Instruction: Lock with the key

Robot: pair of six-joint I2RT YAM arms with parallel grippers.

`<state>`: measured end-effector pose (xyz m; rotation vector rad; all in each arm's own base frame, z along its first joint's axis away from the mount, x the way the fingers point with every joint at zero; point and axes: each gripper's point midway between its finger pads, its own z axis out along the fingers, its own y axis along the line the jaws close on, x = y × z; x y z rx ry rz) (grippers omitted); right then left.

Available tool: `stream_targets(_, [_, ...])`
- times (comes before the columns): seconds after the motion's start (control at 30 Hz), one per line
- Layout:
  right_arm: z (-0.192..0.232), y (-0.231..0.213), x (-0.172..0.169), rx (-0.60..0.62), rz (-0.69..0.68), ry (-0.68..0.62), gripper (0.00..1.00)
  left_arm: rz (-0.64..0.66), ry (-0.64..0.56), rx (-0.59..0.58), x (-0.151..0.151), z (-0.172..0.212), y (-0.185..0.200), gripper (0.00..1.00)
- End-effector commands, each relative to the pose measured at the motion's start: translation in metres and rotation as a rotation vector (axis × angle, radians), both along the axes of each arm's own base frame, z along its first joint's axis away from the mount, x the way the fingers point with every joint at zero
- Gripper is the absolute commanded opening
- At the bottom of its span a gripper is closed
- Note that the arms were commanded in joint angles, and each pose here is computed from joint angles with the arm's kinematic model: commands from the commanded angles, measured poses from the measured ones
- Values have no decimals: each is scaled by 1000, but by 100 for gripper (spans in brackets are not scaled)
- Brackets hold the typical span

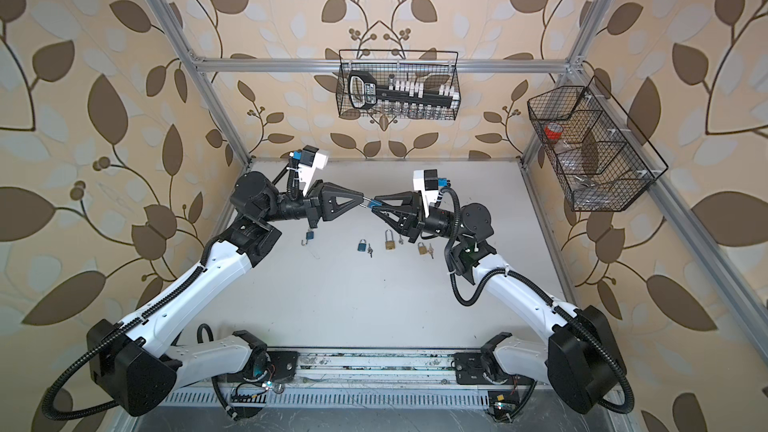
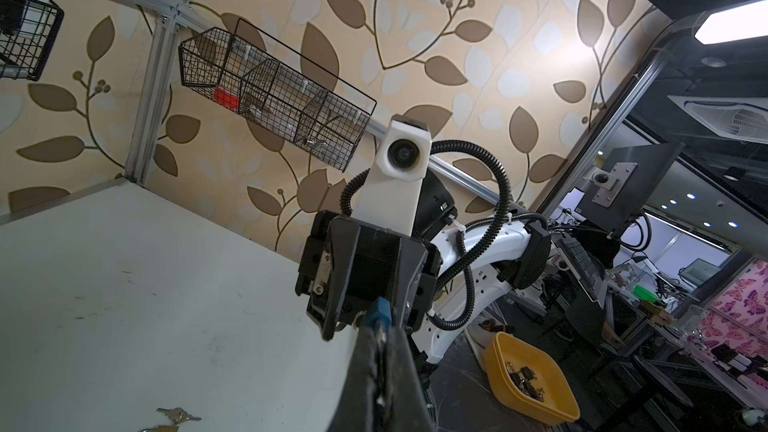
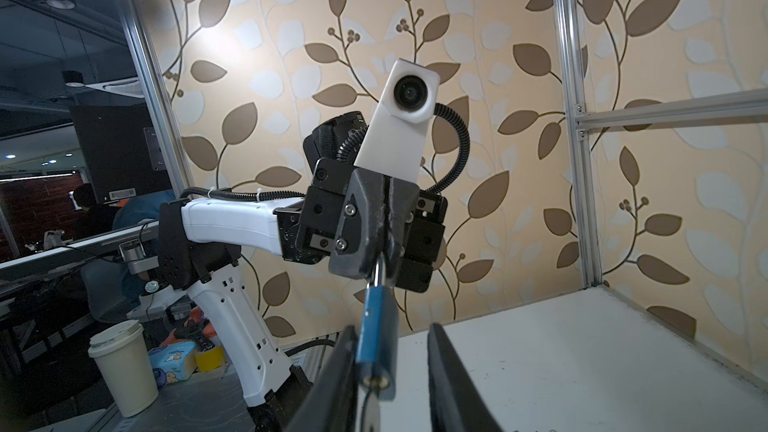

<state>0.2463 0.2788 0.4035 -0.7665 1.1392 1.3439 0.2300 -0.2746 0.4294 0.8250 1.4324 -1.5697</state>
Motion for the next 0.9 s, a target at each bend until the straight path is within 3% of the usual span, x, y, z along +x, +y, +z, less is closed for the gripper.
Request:
stream_targets(0.0, [14,1,-3,22,4,-31,26,-23,-90,-28,-18,22,4,0])
stream_targets(0.43, [21,-1,-10,33,11,-37,0,-4,-94,-8,-16,18,5,0])
stream_targets(0.87, [22,0,-25,-19,97,54,0,-9,-147,48,-24,20,7,0])
